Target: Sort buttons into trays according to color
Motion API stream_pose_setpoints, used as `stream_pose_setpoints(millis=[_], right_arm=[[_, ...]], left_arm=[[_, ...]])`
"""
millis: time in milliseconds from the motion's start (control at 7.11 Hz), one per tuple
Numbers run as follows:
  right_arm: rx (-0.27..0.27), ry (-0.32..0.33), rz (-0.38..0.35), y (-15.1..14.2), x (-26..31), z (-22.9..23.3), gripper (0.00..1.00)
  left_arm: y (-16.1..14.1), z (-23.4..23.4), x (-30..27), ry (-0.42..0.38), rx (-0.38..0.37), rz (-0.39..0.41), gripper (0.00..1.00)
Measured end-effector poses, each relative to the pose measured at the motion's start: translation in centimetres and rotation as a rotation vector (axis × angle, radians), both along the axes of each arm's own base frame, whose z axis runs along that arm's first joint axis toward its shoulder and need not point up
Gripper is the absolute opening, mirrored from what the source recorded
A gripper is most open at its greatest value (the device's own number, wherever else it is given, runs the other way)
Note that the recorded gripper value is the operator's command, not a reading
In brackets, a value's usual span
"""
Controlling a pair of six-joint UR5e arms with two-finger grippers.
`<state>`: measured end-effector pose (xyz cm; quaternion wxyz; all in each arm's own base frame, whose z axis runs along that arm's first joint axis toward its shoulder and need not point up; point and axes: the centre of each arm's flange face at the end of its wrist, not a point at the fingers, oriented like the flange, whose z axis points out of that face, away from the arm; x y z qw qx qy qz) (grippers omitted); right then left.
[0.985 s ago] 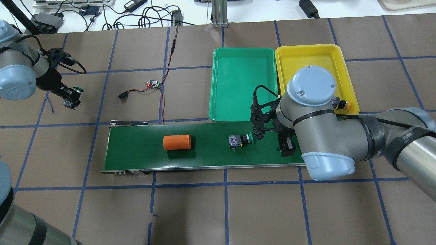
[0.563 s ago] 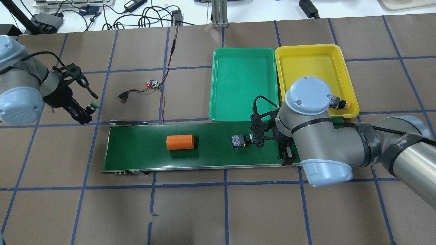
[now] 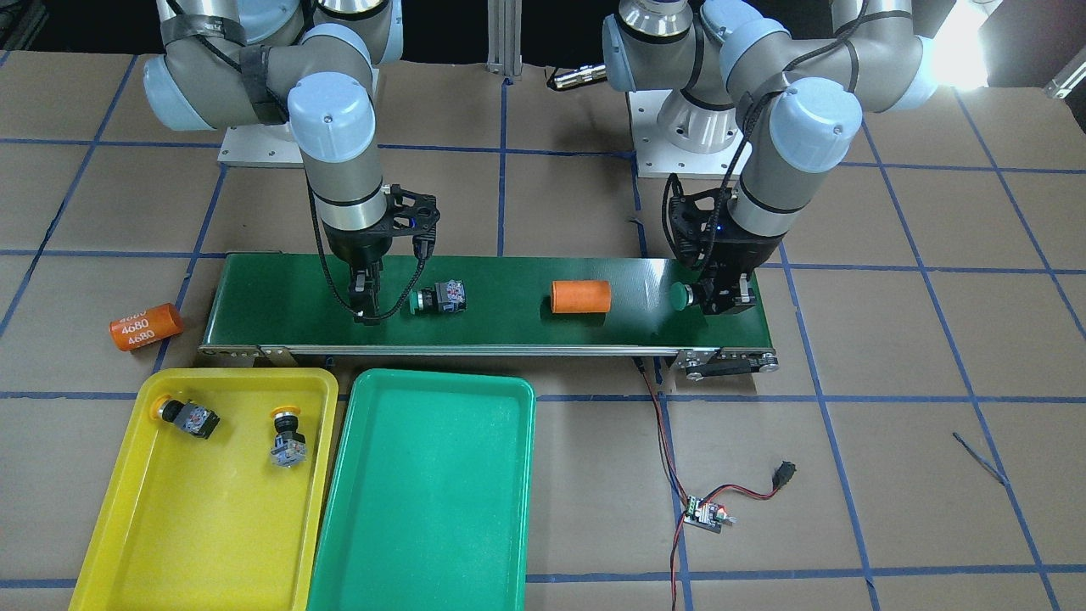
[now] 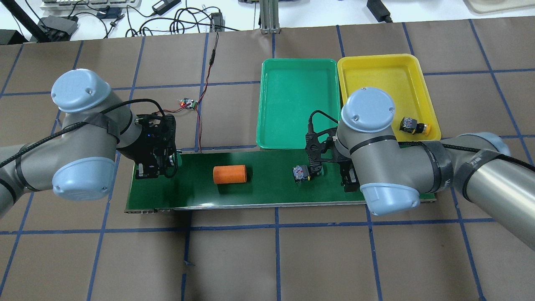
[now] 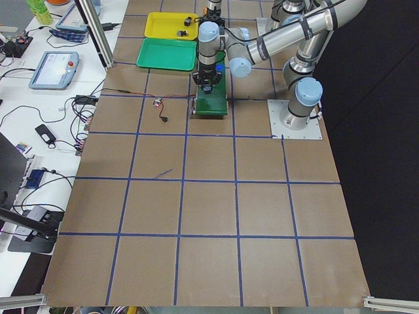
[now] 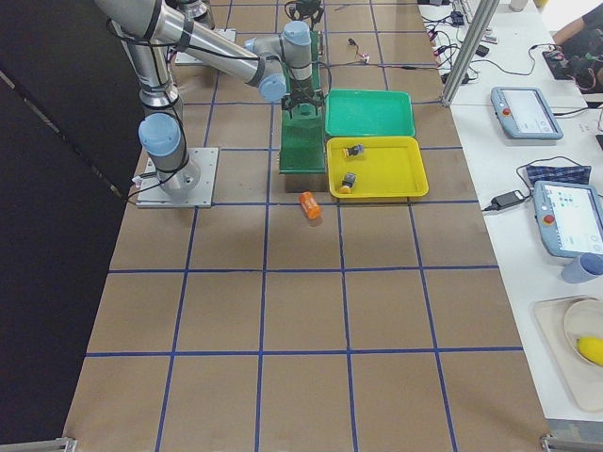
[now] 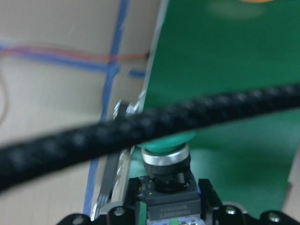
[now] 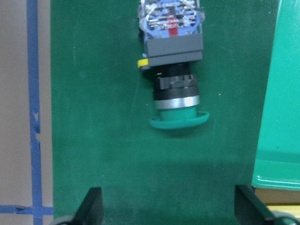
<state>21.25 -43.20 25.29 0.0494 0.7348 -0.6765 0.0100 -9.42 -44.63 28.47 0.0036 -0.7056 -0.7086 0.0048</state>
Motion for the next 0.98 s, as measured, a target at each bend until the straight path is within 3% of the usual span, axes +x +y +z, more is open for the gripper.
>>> stream_pose_setpoints(millis=[141, 281, 422, 563, 844, 985], right_arm=[[-0.001, 0.005, 0.011, -0.3, 0.6, 0.0, 1.00], [0.000, 0.003, 0.014, -0.2, 1.3, -0.2, 1.00], [0.006, 0.002, 0.012, 0.1, 2.0, -0.7, 0.98], [0.011, 0.001, 0.011, 0.4, 2.4, -1.0, 0.75], [0.012, 0.006, 0.007, 0.6, 2.8, -1.2, 0.08], [0.010, 0.013, 0.008, 0.7, 2.8, -1.2, 0.00]], left_arm=[[0.6, -0.7, -0.6, -0.005, 0.010, -0.060, 0.11], [0.8, -1.4, -0.7, -0.009, 0.018, -0.082, 0.59], [0.7, -2.0, -0.7, -0.014, 0.024, -0.088, 0.92], [0.6, -2.2, -0.7, -0.018, 0.026, -0.081, 1.00], [0.6, -2.2, -0.7, -0.022, 0.024, 0.021, 1.00], [0.3, -1.4, -0.7, -0.024, 0.004, 0.079, 1.00]])
